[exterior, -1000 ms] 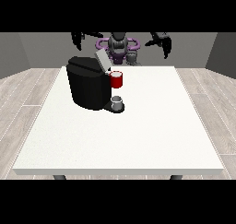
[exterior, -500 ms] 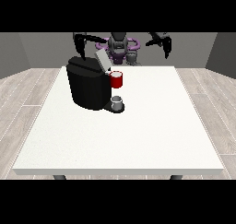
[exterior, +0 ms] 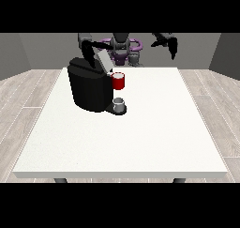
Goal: Insert the coffee pod into the coffee machine and close the lid
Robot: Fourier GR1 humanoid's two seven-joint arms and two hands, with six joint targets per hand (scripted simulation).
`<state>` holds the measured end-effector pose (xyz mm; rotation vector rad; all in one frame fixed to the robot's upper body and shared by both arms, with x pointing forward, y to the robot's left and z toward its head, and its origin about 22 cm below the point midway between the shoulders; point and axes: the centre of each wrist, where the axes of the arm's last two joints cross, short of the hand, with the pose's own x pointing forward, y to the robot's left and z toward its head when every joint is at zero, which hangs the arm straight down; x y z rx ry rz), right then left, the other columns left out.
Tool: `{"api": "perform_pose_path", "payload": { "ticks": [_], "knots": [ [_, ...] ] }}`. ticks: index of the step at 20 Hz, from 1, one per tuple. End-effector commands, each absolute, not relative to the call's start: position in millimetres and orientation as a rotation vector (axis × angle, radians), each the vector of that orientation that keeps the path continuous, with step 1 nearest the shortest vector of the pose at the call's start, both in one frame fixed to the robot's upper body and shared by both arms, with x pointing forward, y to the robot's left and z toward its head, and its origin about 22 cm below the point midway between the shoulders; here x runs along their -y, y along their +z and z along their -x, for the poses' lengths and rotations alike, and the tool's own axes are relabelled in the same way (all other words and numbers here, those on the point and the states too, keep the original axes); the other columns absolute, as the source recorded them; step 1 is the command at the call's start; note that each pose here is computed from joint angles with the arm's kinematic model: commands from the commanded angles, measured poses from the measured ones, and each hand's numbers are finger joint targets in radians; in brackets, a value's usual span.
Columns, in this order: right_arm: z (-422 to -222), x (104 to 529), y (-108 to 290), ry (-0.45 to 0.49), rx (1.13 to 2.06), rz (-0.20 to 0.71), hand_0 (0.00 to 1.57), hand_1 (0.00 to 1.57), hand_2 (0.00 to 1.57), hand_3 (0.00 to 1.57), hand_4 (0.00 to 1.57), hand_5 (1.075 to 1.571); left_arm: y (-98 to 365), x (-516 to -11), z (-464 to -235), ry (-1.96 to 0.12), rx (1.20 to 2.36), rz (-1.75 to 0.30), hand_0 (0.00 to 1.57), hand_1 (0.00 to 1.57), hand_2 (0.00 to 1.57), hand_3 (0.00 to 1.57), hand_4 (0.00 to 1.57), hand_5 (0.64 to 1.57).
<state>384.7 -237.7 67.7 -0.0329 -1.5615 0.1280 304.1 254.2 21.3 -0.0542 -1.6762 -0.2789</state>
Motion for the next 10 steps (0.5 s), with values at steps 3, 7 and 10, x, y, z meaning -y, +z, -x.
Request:
{"api": "perform_pose_path", "payload": {
  "ticks": [3,7,10],
  "knots": [
    [-398,210,91,0.178,1.581,0.000,0.00,0.00,0.00,0.00,0.00,1.571,17,-269,-294,-0.280,1.676,-0.007,0.00,0.00,0.00,0.00,0.30,1.571],
    [-408,235,94,0.160,1.608,0.061,0.00,0.00,0.00,0.00,0.20,1.571,30,-252,-290,-0.299,1.678,0.020,0.00,0.00,0.00,0.00,0.35,1.571],
    [-409,226,106,0.239,1.651,0.041,0.00,0.00,0.00,0.00,0.20,1.571,27,-273,-294,-0.272,1.692,-0.018,0.00,0.00,0.00,0.00,0.36,1.571]
  ]
}}
